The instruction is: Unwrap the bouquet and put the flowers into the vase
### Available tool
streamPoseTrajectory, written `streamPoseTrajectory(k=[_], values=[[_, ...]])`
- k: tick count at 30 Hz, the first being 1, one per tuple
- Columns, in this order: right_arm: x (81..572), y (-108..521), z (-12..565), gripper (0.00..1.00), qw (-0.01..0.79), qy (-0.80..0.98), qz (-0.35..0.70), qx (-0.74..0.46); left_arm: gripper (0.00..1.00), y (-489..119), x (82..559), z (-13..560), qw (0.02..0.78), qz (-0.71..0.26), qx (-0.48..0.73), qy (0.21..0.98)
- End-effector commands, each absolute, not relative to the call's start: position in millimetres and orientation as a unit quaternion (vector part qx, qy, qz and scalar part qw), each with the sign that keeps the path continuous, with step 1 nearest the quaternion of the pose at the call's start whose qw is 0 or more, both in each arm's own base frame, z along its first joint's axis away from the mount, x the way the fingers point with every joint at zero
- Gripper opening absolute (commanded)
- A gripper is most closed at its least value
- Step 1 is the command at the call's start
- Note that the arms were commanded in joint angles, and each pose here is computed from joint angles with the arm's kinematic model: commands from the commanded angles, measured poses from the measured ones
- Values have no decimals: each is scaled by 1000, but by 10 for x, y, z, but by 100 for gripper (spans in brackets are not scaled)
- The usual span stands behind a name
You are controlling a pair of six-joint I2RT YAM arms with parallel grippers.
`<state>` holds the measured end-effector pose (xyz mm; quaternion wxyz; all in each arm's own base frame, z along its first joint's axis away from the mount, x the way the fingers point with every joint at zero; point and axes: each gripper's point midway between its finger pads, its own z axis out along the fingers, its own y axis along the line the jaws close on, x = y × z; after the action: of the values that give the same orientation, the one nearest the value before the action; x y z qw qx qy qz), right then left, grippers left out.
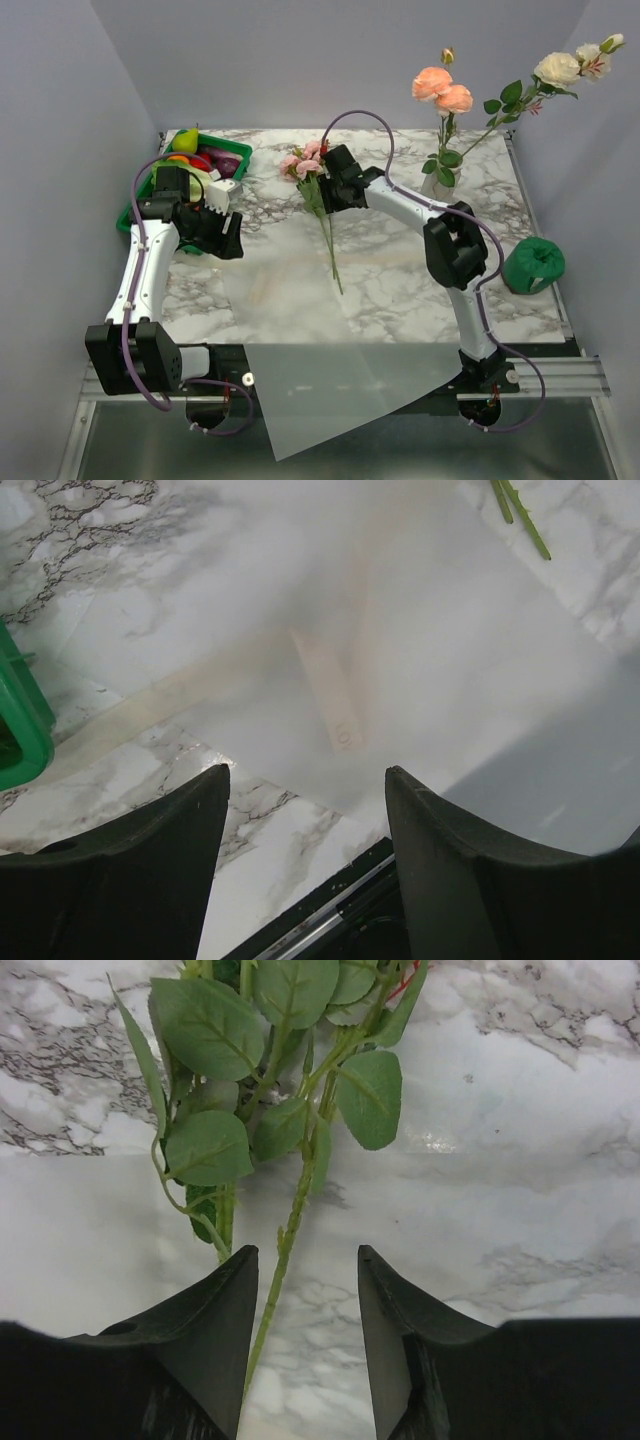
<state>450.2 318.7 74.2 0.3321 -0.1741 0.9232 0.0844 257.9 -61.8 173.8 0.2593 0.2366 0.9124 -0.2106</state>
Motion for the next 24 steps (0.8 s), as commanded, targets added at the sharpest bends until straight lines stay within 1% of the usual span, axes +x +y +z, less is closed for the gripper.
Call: streamPoseTrajectory(k=[1,12,13,16,17,24], values=[[4446,3153,549,51,298,936,69,-171,72,-585,2578,1694,260,-210,240,912],[4505,3269,323,49,274,944,70,-168,72,-578,2572,1698,261,-214,238,911],[4545,3293,382,49,277,944,70,-167,72,-581,2567,1702,261,-214,238,911],[4558,3259,239,47,263,949,50,-167,72,-580,2569,1721,262,-213,240,910],[4611,3282,299,47,270,947,49,-165,72,-576,2566,1721,261,-214,239,911],[4588,3194,179,41,253,954,23,-161,72,-568,2589,1768,263,-214,238,910]])
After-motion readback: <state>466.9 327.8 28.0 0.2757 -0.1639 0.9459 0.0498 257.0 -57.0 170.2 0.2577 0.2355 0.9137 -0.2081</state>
